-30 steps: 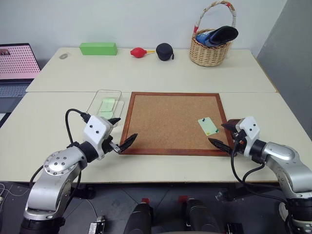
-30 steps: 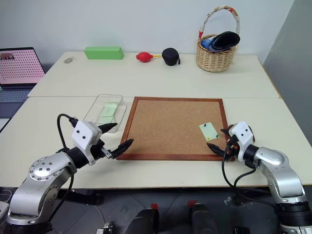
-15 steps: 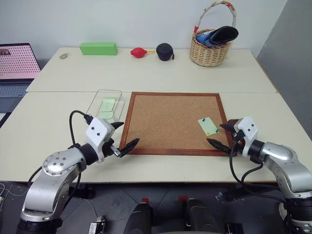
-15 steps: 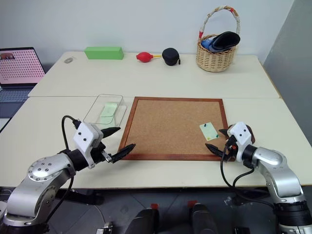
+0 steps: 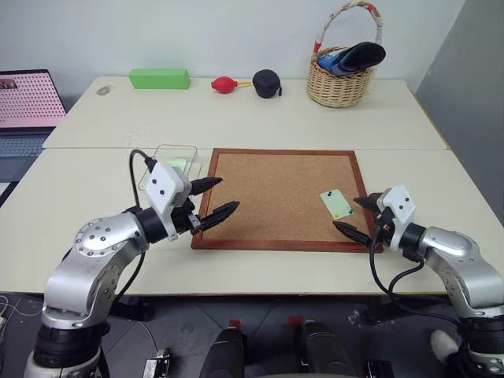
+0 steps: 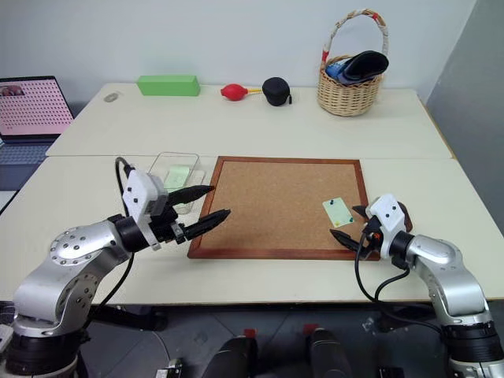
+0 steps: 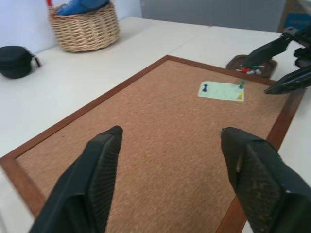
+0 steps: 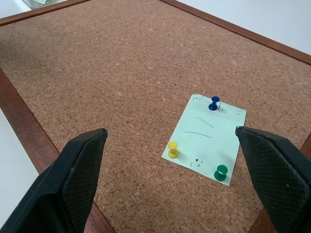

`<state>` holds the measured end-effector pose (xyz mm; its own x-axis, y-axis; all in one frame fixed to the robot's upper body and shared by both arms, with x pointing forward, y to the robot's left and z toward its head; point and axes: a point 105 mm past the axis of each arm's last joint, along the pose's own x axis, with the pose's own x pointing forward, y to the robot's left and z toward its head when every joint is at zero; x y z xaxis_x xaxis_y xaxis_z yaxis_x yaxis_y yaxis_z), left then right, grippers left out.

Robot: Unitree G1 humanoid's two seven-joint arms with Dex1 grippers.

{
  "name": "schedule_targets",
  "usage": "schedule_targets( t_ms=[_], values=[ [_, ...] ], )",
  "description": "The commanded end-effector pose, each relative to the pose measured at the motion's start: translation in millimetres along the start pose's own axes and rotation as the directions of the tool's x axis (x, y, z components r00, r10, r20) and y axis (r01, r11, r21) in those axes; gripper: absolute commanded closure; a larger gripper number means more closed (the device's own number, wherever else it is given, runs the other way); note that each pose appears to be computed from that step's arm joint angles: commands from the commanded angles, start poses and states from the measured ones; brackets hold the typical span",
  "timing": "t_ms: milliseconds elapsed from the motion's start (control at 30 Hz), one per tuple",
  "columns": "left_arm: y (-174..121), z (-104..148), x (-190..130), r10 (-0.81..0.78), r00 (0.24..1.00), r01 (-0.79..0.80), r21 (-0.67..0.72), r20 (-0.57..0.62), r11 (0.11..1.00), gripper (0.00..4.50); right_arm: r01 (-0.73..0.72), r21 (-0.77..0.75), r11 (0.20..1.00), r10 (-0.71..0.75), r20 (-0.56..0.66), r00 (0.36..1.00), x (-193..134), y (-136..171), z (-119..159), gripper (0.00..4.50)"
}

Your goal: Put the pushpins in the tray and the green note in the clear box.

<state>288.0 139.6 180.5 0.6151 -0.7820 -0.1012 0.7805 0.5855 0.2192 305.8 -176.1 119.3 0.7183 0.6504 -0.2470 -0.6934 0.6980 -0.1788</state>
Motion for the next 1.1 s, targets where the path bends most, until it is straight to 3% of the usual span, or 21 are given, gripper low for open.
schedule_targets(
  t_ms=[33,500,900,1100],
  values=[
    [-10.0,5.5,15.5,-0.1,0.995,0.099,0.037,0.025,0.994,2.08,0.011,-0.035,0.999,-0.009,0.047,0.999,-7.8,-2.0,16.6,0.0],
    [-24.9,-23.5,87.7,-0.264,0.963,0.267,0.064,-0.054,0.961,4.48,-0.025,-0.02,0.999,0.026,0.061,0.998,0.7,3.9,15.5,0.0],
    [-32.5,-83.6,109.0,-0.301,0.936,0.307,0.005,-0.184,0.952,4.49,0.026,-0.013,1.0,-0.025,0.065,0.998,30.1,-14.6,25.7,0.0],
    [-35.5,-89.9,110.5,-0.301,0.935,0.306,-0.003,-0.189,0.952,4.49,0.069,-0.007,0.998,-0.069,0.03,0.997,51.8,-35.5,31.9,0.0]
  ],
)
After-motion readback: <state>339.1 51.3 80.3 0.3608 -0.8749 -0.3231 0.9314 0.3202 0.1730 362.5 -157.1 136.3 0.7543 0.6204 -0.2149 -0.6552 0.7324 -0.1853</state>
